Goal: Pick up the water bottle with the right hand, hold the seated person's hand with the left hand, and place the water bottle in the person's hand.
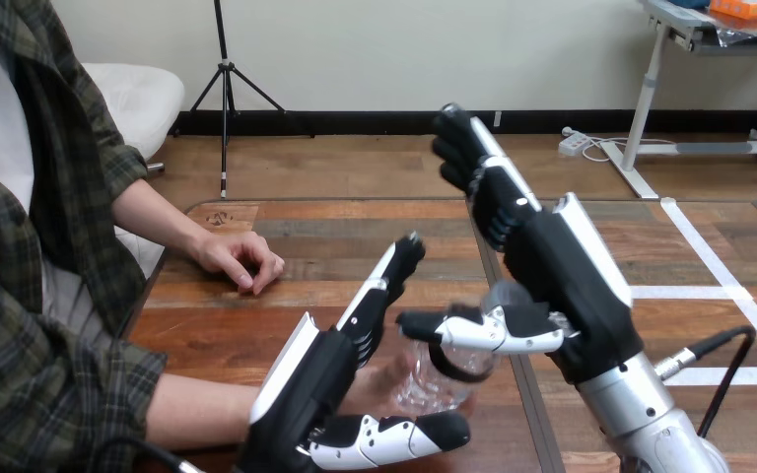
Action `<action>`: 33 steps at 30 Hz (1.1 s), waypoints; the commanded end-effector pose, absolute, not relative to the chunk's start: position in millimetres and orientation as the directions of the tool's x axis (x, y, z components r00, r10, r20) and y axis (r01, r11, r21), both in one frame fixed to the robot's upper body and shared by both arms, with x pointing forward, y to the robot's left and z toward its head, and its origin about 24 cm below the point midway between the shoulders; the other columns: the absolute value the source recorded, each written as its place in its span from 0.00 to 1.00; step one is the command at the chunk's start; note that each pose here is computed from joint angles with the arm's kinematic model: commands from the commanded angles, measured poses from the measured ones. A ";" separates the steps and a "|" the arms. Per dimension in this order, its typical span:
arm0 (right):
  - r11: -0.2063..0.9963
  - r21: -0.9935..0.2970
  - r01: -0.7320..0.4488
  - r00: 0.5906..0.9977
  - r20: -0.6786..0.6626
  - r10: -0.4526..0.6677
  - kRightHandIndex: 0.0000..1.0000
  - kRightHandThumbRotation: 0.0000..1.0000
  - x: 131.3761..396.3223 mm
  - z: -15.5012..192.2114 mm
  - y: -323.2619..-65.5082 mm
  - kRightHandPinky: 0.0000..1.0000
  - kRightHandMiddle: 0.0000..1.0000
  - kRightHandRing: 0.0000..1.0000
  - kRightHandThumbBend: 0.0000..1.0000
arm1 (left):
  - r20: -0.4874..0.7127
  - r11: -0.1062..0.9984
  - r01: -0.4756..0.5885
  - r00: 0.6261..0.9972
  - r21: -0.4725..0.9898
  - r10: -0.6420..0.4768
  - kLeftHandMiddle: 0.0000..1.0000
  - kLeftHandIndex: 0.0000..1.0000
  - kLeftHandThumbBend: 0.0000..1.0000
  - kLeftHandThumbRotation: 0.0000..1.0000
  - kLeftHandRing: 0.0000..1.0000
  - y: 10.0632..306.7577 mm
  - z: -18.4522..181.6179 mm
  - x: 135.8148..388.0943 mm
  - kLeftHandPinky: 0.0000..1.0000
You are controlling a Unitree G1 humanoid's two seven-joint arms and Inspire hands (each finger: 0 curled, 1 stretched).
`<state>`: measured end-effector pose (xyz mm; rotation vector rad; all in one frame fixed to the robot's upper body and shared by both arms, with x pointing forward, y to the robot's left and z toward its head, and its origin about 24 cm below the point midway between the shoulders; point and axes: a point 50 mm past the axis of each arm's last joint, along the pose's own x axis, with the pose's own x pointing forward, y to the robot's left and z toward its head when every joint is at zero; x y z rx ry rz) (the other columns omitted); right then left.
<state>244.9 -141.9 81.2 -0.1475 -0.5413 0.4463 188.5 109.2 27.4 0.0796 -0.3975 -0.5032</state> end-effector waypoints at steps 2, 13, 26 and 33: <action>0.938 -0.179 -0.296 0.739 0.579 0.343 1.00 0.13 244.5 100.7 -143.5 1.00 1.00 1.00 0.84 | 0.539 0.943 0.317 0.780 0.096 -0.317 1.00 1.00 1.00 0.73 1.00 101.8 48.3 192.5 1.00; 0.967 -0.057 -0.250 0.729 0.646 0.227 0.92 0.11 239.2 96.1 -138.9 0.93 0.95 0.95 0.73 | 0.641 0.992 0.130 0.761 -0.002 -0.099 0.99 1.00 0.94 0.97 0.97 89.4 54.1 186.7 0.98; 0.976 0.039 -0.216 0.714 0.687 0.131 0.81 0.23 232.7 92.8 -133.7 0.76 0.87 0.85 0.57 | 0.670 0.992 0.119 0.740 -0.041 -0.061 0.93 0.95 0.82 1.00 0.89 81.3 56.0 184.3 0.86; 0.975 0.077 -0.207 0.709 0.699 0.095 0.74 0.28 230.2 91.3 -131.8 0.66 0.82 0.79 0.49 | 0.676 0.991 0.125 0.735 -0.044 -0.062 0.91 0.92 0.81 1.00 0.87 78.0 57.5 182.6 0.82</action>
